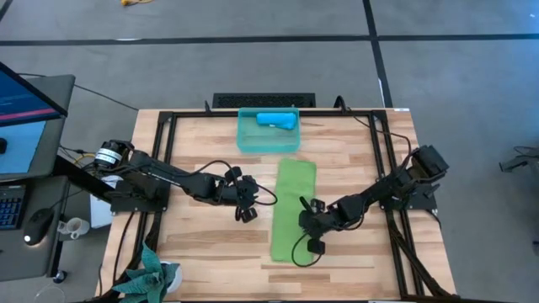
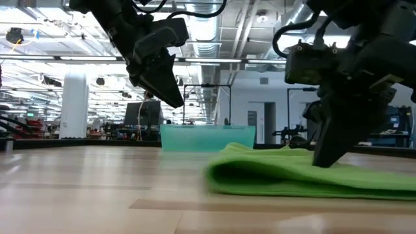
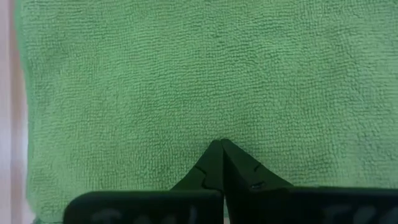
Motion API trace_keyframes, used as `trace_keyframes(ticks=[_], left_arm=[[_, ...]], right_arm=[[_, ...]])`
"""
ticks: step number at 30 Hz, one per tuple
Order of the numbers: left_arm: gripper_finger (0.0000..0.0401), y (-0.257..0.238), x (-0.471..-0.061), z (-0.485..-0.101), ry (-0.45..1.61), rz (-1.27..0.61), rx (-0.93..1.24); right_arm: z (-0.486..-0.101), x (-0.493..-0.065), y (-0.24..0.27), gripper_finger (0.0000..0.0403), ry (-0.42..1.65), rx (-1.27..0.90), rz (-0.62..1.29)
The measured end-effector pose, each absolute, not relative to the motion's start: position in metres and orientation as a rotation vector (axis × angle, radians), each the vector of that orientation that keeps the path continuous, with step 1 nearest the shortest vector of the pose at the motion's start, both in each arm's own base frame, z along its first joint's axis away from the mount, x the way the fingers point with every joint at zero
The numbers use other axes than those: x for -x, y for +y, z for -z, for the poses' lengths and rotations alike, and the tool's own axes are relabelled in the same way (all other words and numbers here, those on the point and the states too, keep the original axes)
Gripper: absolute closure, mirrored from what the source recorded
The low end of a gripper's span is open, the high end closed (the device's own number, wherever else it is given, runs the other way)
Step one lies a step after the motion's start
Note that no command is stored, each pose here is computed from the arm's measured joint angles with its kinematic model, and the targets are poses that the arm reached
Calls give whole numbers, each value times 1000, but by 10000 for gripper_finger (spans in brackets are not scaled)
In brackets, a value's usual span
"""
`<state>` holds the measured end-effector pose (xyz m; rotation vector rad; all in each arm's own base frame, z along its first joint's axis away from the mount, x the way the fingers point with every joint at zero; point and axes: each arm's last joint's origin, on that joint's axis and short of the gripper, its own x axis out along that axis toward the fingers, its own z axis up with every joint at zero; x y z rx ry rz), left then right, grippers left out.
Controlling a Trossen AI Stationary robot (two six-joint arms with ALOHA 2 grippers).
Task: Roll microfiber towels into tight, uniform cylinder then place into a basket
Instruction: Fold the green microfiber cloth
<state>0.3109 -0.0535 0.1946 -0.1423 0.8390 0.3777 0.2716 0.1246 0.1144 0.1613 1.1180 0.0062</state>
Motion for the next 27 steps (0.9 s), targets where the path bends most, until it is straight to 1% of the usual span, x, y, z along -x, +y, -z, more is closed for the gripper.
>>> trace_keyframes(ticks=[5,10,15,19,23,27], left_arm=[[298,-54,-311,-195,839,-377,142],[298,-54,-311,-195,839,-377,143],[294,-58,-313,-192,833,-367,147],[274,-62,-318,-181,852,-332,137],[240,-63,-326,-165,875,-317,152],[214,-63,-336,-164,908,-211,208]], right_arm=[[-118,-264,119,386,1156,-118,50],[-128,-259,118,382,1138,-116,46],[-150,-252,121,381,1058,-83,70],[-166,-243,125,384,999,-58,74],[-182,-231,132,384,950,-53,36],[-195,-215,143,384,894,-10,39]])
